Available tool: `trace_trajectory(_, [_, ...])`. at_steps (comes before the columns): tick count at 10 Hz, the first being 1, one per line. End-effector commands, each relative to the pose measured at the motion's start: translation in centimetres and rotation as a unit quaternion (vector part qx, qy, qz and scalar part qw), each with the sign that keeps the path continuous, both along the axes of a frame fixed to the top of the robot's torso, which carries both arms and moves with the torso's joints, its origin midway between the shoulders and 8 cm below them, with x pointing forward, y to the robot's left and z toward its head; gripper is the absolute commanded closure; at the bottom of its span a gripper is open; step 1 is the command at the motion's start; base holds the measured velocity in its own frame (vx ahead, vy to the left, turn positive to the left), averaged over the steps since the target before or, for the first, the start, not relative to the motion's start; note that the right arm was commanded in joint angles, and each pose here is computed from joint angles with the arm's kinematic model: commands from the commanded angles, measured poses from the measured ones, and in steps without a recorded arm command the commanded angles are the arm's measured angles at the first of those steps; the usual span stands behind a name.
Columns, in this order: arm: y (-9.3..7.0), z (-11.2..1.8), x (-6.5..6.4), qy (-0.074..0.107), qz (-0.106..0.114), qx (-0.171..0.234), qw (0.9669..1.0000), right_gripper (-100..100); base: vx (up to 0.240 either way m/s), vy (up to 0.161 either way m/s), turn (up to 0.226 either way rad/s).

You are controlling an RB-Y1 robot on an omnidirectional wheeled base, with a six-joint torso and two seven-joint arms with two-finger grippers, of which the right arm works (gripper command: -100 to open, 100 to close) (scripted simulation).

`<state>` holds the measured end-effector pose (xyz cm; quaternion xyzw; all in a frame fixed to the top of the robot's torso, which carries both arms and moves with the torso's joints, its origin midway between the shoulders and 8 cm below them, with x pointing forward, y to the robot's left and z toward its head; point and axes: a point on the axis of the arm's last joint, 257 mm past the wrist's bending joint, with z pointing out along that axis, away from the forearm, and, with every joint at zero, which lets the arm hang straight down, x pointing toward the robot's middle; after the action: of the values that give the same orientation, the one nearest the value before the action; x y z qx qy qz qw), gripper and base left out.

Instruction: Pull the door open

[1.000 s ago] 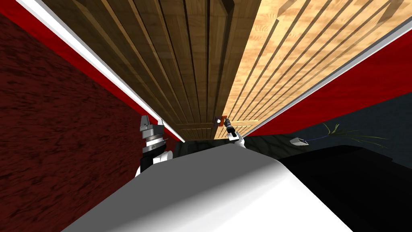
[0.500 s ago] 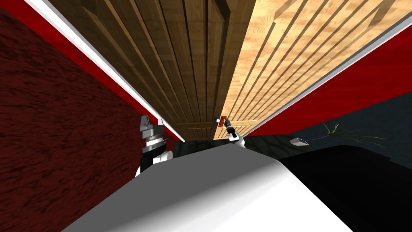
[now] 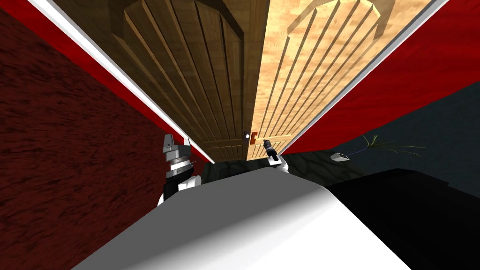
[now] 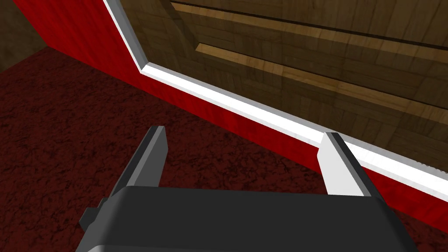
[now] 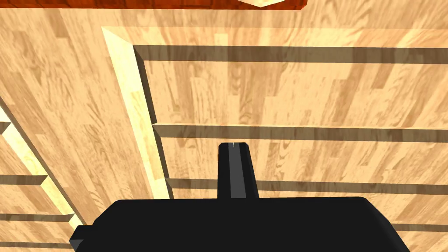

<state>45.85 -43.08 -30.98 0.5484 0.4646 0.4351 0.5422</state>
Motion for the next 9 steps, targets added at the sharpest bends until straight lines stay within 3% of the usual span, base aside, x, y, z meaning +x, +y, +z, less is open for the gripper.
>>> trace_trajectory(1, [0.9,0.4,0.1,-0.005,0.010,0.003,0.9999,-100,-0.198,0.083,0.054])
trace_trajectory(5, [3.8,1.4,0.7,-0.018,0.041,0.010,0.9989,-100,-0.180,0.083,0.077])
trace_trajectory(6, [3.2,1.1,0.5,-0.016,0.036,0.009,0.9992,-100,-0.063,0.031,0.011])
trace_trajectory(7, [1.0,0.3,-0.5,-0.003,0.017,0.004,0.9998,-100,-0.015,-0.055,-0.193])
trace_trajectory(9, [-1.5,-0.6,-1.6,0.009,-0.005,-0.003,0.9999,-100,0.039,-0.144,-0.135])
